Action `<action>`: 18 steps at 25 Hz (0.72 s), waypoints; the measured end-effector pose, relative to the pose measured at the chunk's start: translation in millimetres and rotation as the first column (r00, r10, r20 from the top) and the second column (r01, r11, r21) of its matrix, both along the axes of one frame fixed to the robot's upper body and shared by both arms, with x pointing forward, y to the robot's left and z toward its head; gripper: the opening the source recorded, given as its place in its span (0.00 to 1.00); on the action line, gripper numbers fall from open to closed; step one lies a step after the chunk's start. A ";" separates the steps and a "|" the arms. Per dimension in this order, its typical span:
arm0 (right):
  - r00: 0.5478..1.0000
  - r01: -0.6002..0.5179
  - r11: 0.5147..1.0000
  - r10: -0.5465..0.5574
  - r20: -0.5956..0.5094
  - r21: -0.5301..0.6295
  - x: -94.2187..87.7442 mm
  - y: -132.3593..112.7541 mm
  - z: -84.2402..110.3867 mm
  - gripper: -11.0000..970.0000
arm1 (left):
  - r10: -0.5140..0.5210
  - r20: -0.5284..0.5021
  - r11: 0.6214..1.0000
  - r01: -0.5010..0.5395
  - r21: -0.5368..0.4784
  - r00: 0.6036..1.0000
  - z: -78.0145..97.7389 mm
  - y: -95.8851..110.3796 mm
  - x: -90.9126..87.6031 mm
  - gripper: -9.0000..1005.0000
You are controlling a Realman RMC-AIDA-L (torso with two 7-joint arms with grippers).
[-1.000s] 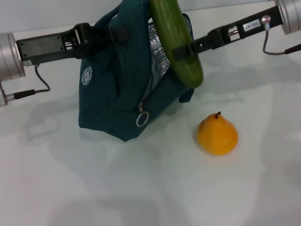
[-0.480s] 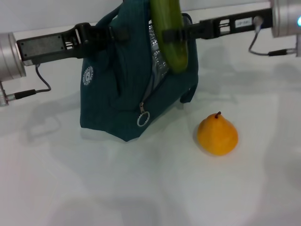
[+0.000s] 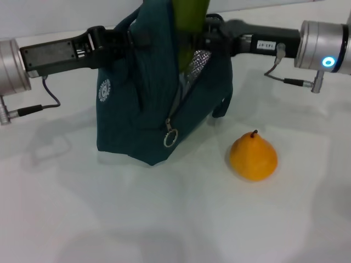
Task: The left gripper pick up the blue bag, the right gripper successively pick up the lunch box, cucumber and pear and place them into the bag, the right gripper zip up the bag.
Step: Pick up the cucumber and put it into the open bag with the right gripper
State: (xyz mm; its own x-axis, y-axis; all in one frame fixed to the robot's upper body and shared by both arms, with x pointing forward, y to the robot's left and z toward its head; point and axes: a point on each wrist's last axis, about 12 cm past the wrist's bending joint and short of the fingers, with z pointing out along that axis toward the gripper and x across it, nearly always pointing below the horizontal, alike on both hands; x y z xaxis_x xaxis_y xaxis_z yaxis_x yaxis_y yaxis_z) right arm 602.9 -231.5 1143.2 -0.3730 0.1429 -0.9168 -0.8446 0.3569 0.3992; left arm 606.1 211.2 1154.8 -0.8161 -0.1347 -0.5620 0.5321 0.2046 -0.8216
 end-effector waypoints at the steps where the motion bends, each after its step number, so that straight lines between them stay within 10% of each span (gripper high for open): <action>1: 1.000 0.009 1.000 -0.009 0.013 0.006 0.1 -0.4 0.2 0.58 | 0.001 -0.001 1.000 -0.001 0.000 1.000 -0.2 0.2 -0.1 0.10; 18: 0.996 -0.066 0.993 0.061 -0.058 -0.099 -5.0 29.3 -27.0 0.58 | 0.002 -0.008 1.000 -0.002 -0.016 1.000 -2.3 -1.5 -1.7 0.10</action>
State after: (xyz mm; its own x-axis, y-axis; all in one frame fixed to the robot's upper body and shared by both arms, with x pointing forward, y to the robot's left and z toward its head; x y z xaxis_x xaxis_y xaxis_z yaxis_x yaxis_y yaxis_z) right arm 597.9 -202.2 1116.3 -0.4283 0.0254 -0.9033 -0.8446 0.3441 0.4101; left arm 604.4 209.6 1152.5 -0.8202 -0.1450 -0.5535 0.5252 0.1927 -0.8288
